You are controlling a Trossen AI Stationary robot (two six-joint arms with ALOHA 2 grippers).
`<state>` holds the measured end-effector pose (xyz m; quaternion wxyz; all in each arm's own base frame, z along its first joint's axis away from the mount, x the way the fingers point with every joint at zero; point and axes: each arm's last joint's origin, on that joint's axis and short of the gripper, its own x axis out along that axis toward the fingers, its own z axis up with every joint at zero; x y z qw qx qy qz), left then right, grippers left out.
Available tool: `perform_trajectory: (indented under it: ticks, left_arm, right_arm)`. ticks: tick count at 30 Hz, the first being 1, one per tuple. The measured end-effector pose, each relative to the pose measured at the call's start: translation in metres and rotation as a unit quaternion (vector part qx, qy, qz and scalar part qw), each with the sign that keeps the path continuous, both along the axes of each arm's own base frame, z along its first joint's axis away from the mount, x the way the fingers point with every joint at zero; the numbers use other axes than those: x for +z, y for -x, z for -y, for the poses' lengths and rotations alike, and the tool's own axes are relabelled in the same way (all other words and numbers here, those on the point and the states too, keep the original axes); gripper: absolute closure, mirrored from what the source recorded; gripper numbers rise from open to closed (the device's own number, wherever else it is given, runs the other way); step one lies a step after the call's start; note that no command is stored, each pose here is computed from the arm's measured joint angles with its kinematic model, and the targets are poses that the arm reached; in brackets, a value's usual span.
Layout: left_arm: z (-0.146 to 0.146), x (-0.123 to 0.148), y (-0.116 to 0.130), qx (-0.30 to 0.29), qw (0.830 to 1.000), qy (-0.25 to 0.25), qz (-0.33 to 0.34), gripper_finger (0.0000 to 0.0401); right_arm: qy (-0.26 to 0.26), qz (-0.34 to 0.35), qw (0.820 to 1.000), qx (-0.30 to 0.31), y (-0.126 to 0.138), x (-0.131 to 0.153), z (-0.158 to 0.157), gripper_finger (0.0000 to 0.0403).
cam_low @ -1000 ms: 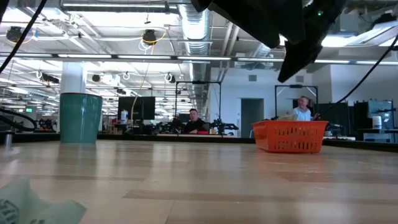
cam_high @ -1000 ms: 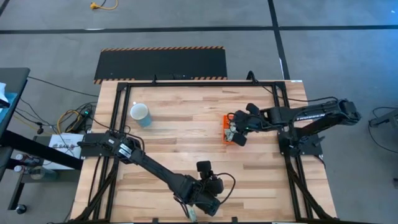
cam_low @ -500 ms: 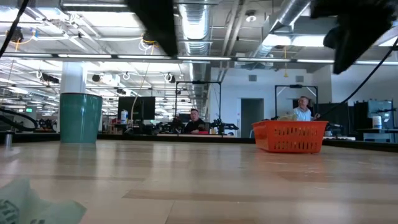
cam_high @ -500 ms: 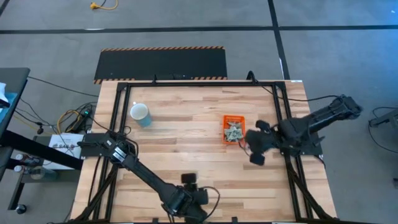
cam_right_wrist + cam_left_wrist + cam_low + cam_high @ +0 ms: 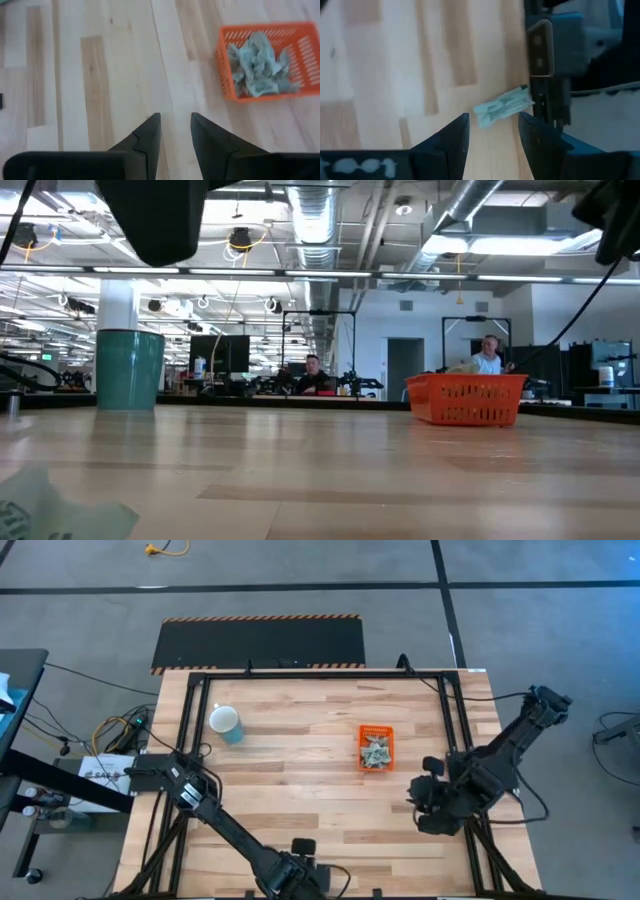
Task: Pick and place Stevia / Truvia into bins
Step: Put the stevia packet into the orange bin
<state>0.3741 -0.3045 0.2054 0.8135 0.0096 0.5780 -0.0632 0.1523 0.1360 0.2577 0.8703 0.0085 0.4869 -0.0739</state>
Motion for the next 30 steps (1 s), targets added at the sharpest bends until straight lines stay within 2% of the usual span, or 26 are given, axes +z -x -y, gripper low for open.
perform_trajectory:
  ticks: [6, 14, 25, 30]
  left_arm:
    - [0.007, -0.017, -0.002, -0.12, 0.992, -0.031, -0.004, 0.0243]
    - [0.001, -0.017, -0.006, -0.221, 0.972, -0.082, 0.016, 0.0243]
    - [-0.001, -0.037, -0.014, -0.246, 0.967, -0.07, -0.005, 0.0243]
    - [0.0, -0.049, -0.013, -0.296, 0.952, -0.067, -0.028, 0.0243]
  right_arm:
    - [0.02, 0.038, 0.999, 0.016, 0.008, 0.002, -0.01, 0.0302]
    - [0.021, 0.05, 0.998, 0.013, 0.009, 0.002, -0.012, 0.0302]
    - [0.016, 0.053, 0.998, 0.011, 0.009, 0.002, -0.013, 0.0302]
    - [0.016, 0.057, 0.998, 0.006, 0.009, 0.003, -0.013, 0.0302]
